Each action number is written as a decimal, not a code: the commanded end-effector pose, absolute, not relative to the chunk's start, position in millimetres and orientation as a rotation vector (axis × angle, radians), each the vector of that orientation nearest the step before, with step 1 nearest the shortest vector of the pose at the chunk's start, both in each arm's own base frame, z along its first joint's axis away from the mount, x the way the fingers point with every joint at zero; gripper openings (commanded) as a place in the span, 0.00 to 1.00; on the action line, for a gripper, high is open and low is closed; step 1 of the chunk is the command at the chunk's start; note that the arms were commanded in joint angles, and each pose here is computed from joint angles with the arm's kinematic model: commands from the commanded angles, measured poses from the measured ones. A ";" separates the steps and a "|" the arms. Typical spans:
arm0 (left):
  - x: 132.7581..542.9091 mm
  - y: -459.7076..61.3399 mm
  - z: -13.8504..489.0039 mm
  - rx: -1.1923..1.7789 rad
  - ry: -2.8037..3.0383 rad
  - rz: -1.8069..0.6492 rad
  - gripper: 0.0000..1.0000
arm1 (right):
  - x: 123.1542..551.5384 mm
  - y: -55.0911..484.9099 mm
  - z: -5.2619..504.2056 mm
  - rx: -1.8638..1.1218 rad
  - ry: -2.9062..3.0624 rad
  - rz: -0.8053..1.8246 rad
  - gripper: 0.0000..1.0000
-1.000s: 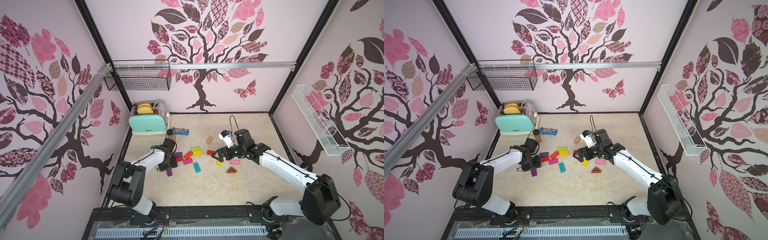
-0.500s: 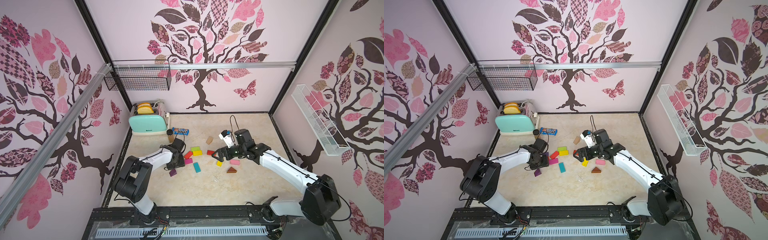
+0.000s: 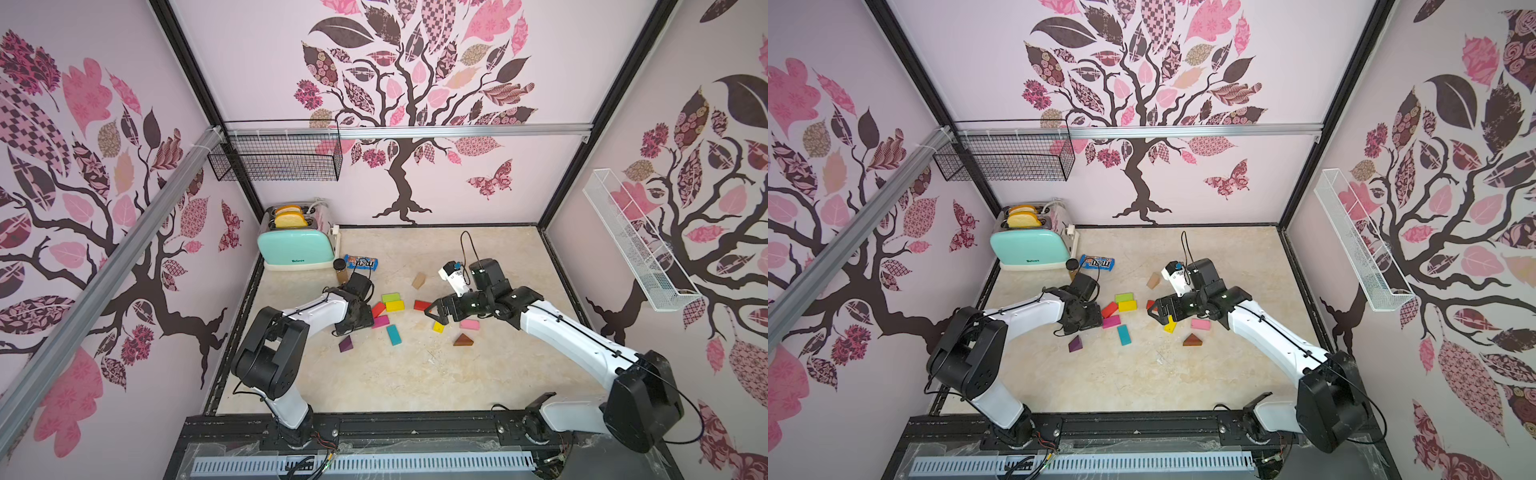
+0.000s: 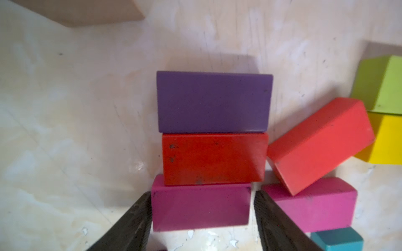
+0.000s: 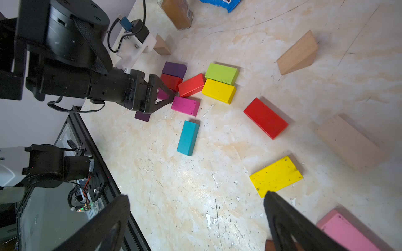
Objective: Assemble a piece of candy with building blocks
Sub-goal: Assemble the building block at the center of the board, then adjust the building block at the center of the board.
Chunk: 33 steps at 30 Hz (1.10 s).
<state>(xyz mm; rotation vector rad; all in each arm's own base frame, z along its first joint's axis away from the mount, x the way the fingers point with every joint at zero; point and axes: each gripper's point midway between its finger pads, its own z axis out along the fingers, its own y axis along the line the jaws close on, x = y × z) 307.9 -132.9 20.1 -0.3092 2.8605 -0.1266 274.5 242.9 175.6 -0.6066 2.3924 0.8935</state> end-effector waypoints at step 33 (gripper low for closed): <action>246.1 -119.8 93.3 -0.320 2.748 -0.582 0.82 | 378.3 354.2 89.8 -0.770 2.702 0.796 0.79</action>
